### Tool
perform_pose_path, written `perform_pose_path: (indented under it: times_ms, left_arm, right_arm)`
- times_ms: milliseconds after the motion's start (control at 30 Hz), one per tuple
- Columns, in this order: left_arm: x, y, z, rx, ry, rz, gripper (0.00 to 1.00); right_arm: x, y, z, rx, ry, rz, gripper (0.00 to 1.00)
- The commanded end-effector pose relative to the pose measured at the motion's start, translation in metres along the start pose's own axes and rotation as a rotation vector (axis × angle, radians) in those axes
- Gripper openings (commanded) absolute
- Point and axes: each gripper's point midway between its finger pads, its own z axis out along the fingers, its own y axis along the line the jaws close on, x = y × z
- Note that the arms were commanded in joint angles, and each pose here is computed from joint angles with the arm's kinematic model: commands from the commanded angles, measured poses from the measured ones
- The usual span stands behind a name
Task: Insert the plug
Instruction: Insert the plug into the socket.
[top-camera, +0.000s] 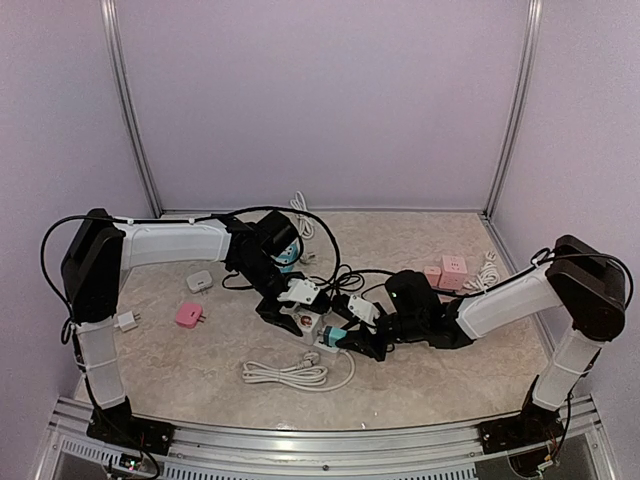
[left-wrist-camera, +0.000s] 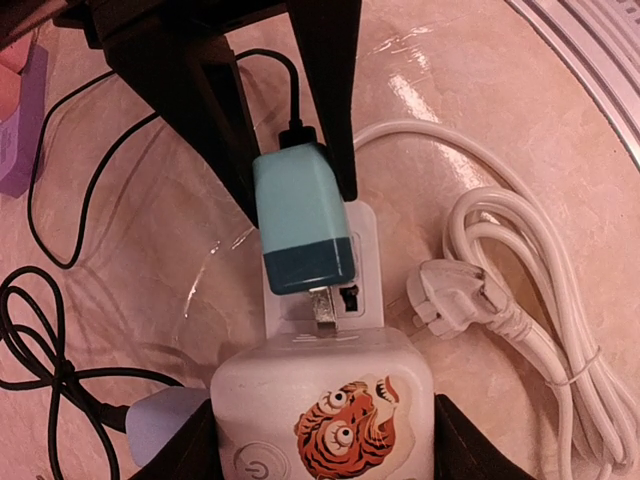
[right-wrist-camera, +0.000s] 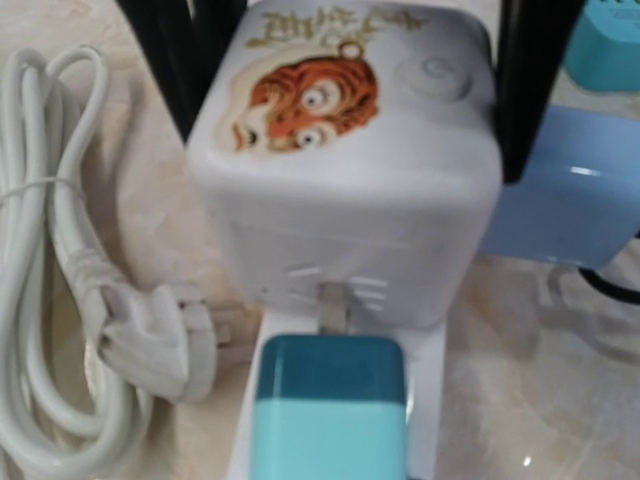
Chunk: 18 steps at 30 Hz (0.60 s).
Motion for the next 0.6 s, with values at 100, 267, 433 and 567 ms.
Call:
perform_pose_path:
  times_ms: [100, 267, 433, 567]
  left_arm:
    - [0.035, -0.048, 0.044, 0.176, 0.076, -0.066, 0.39]
    - [0.035, -0.048, 0.045, 0.178, 0.070, -0.065, 0.39]
    - [0.035, -0.049, 0.045, 0.182, 0.067, -0.060, 0.39]
    - [0.036, -0.049, 0.045, 0.183, 0.071, -0.060, 0.39]
  right_arm:
    - [-0.033, -0.009, 0.006, 0.046, -0.097, -0.014, 0.00]
    - [-0.038, -0.020, 0.000, 0.101, -0.117, -0.006, 0.00]
    - [-0.047, -0.023, -0.006, 0.106, -0.153, 0.009, 0.00]
    - [-0.049, -0.022, -0.008, 0.101, -0.163, 0.008, 0.00]
